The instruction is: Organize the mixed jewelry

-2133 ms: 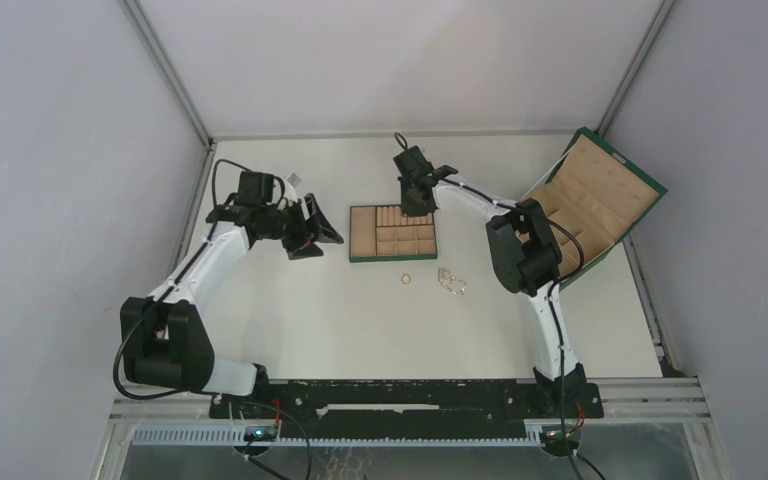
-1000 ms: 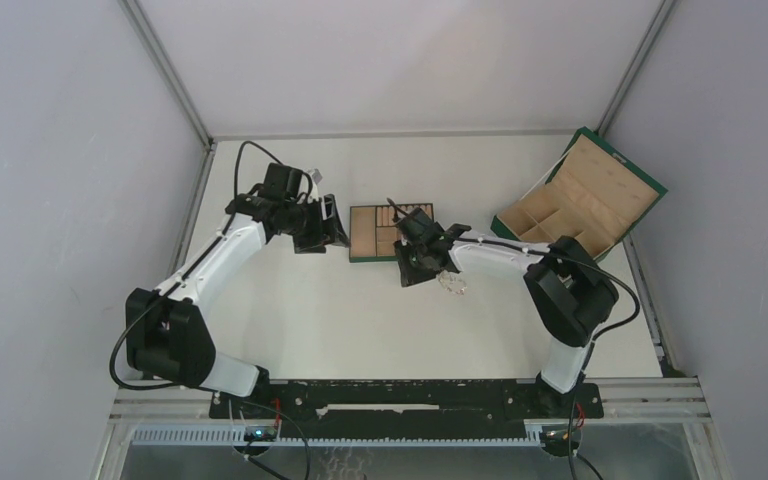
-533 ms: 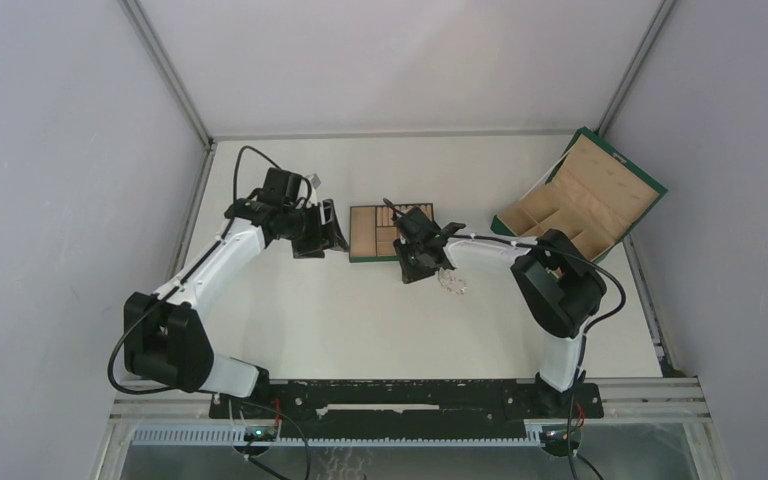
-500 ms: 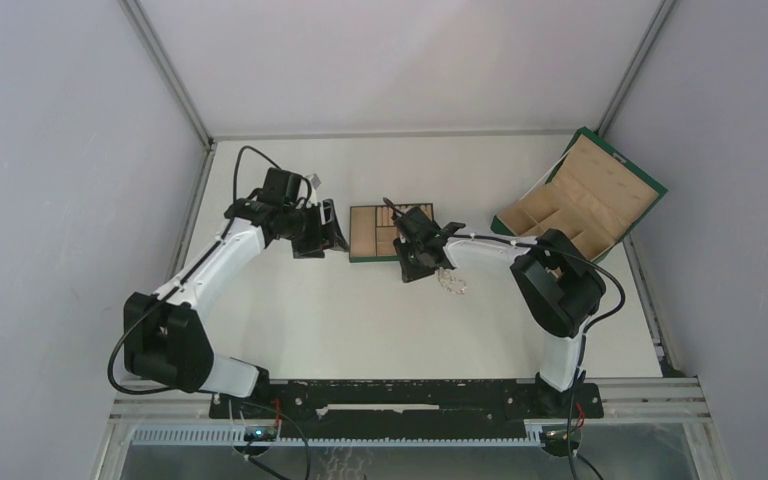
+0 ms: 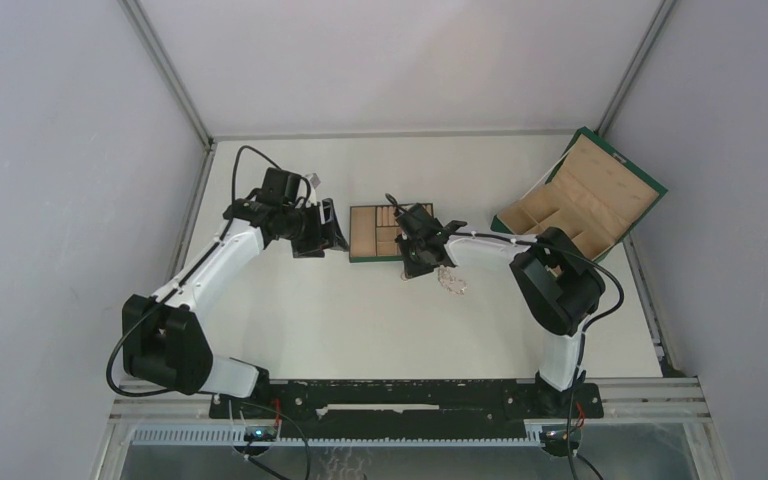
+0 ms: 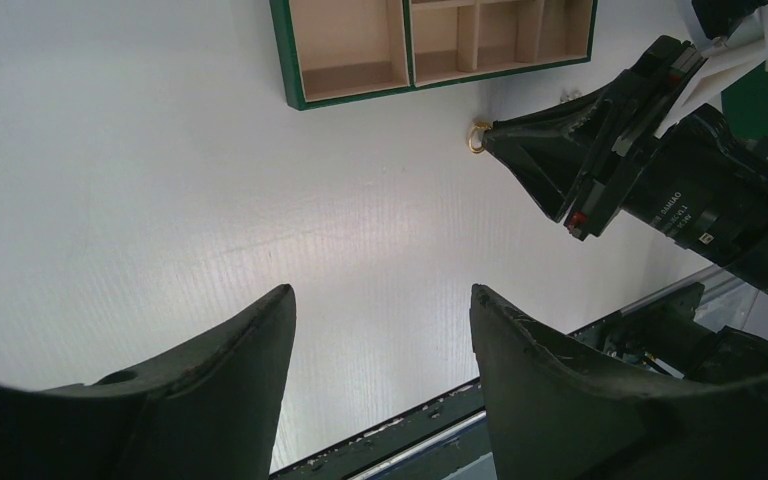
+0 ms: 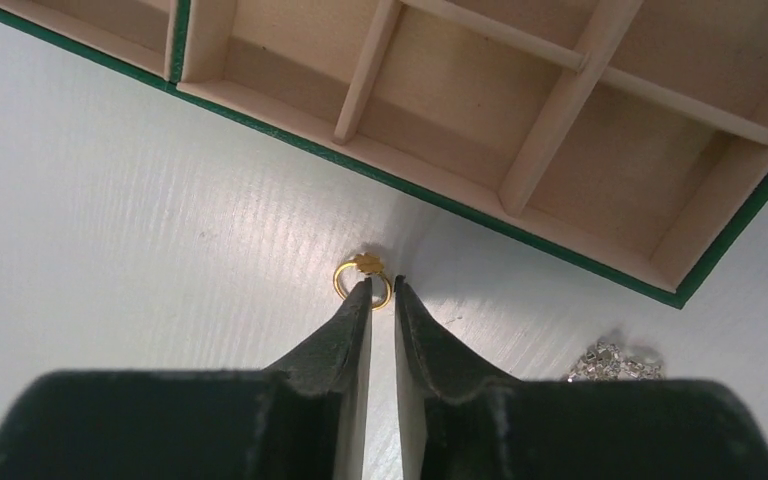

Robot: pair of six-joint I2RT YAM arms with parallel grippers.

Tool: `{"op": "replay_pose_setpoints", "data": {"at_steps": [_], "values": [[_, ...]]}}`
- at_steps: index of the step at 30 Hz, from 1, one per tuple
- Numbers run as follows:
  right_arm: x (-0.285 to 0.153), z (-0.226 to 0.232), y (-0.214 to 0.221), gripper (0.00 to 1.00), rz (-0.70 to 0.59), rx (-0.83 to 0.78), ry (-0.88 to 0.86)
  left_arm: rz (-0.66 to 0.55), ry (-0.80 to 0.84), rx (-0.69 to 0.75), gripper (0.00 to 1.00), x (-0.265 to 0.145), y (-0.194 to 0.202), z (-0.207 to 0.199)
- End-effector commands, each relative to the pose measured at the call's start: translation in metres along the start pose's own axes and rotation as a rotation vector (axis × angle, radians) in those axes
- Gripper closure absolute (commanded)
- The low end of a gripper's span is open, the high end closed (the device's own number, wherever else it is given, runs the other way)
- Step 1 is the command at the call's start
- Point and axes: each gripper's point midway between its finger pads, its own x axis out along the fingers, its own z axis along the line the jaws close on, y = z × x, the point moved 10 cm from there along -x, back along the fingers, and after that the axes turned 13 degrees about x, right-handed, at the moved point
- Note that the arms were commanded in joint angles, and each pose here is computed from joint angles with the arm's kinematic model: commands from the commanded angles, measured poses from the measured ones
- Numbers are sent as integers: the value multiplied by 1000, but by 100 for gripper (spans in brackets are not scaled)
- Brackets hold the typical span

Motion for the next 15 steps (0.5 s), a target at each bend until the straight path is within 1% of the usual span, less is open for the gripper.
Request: {"op": "replay_pose_setpoints", "data": {"at_steps": [1, 6, 9, 10, 12, 15], "values": [[-3, 7, -14, 82, -55, 18, -32, -32, 17, 8, 31, -7, 0, -3], [-9, 10, -15, 88, -60, 29, -46, -31, 20, 9, 31, -7, 0, -3], [-11, 10, -14, 98, -54, 45, -50, -32, 24, 9, 31, -7, -1, -4], [-12, 10, -14, 100, -50, 53, -52, -31, 26, 9, 31, -7, -1, -4], [-15, 11, -14, 100, -42, 71, -61, -32, 29, 10, 31, -7, -1, -4], [-20, 13, -15, 100, -56, 54, -71, -34, 30, 14, 31, -8, 0, -4]]}}
